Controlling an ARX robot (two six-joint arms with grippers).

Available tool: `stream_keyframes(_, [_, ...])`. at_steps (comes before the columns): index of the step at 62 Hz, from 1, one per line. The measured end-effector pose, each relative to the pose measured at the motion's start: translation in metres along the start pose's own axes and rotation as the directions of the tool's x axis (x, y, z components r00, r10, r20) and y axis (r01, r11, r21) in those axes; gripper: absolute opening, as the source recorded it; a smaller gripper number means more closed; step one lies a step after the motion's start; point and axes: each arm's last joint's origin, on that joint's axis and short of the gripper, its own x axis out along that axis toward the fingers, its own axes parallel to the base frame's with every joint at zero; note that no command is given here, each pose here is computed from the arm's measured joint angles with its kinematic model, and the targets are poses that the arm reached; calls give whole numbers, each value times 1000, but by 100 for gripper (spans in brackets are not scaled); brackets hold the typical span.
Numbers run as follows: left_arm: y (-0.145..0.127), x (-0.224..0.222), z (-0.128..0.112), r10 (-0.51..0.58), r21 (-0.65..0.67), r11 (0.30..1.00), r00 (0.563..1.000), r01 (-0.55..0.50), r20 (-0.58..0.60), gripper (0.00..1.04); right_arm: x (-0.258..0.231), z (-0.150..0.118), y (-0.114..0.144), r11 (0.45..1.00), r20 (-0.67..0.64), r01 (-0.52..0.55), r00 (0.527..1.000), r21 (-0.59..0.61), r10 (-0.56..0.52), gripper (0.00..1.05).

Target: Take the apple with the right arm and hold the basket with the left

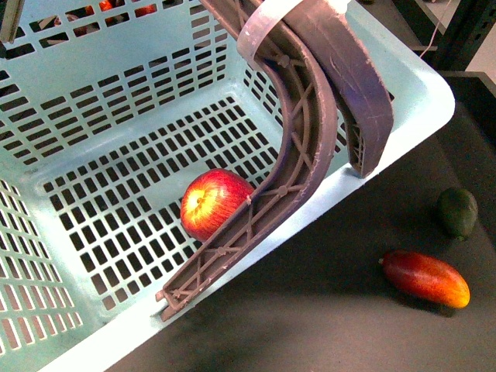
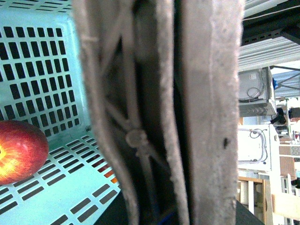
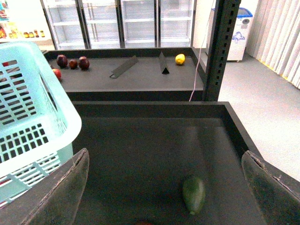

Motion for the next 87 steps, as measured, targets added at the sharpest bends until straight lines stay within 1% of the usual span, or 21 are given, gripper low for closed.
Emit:
stream_keyframes(7, [0,0,0,0,0,1000,1000,0,0,16,0,0,0,1000,0,0,1000,0,0,96])
stream_keyframes(9, [0,0,0,6,-2,1000,1000,-6,18,16,0,0,0,1000,0,0,1000,0,0,96])
stream_keyframes(11, [-2,1,0,23,-29,999,996,-21,84,16,0,0,0,1000,0,0,1000,0,0,96])
stream_keyframes(14, [-3,3,3,62,-89,995,979,-45,194,16,0,0,0,1000,0,-2,1000,0,2,96])
stream_keyframes(17, [-4,4,6,93,-128,990,962,-61,256,16,0,0,0,1000,0,-2,1000,0,2,96])
stream_keyframes(18, [-5,4,11,105,-146,987,952,-65,287,16,0,0,0,1000,0,-2,1000,0,2,96])
stream_keyframes(22, [-7,7,27,123,-170,983,932,-68,342,16,0,0,0,1000,0,-2,1000,0,2,96])
stream_keyframes(26, [-6,9,38,132,-193,979,923,-64,363,16,0,0,0,1000,0,-2,1000,0,2,96])
stream_keyframes(35, [10,16,58,166,-277,959,917,-64,362,16,0,0,0,1000,1,-2,1000,0,2,96])
stream_keyframes(40, [25,22,68,205,-336,938,913,-80,354,16,0,0,0,1000,1,-2,1000,0,2,96])
stream_keyframes(44, [42,30,78,257,-396,912,902,-107,347,16,0,0,0,1000,0,-2,1000,0,2,96])
stream_keyframes(48, [59,36,88,307,-445,886,886,-132,347,16,0,0,0,1000,1,-2,1000,0,2,96])
stream_keyframes(53, [75,42,99,354,-491,858,864,-149,357,16,0,0,0,1000,1,-2,1000,0,2,96])
stream_keyframes(58, [98,50,115,441,-559,808,820,-186,364,16,0,0,0,1000,1,-2,1000,0,2,96])
stream_keyframes(63, [112,57,119,485,-585,781,802,-219,348,16,0,0,0,1000,0,-2,1000,0,2,96])
stream_keyframes(69, [122,65,116,505,-602,761,802,-240,319,16,0,0,0,1000,1,-2,1000,0,2,96])
stream_keyframes(77, [128,65,117,509,-638,737,805,-223,306,16,0,0,0,1000,1,-2,1000,0,2,96])
stream_keyframes(87, [139,60,125,537,-660,716,783,-228,312,16,0,0,0,1000,0,-2,1000,0,2,96])
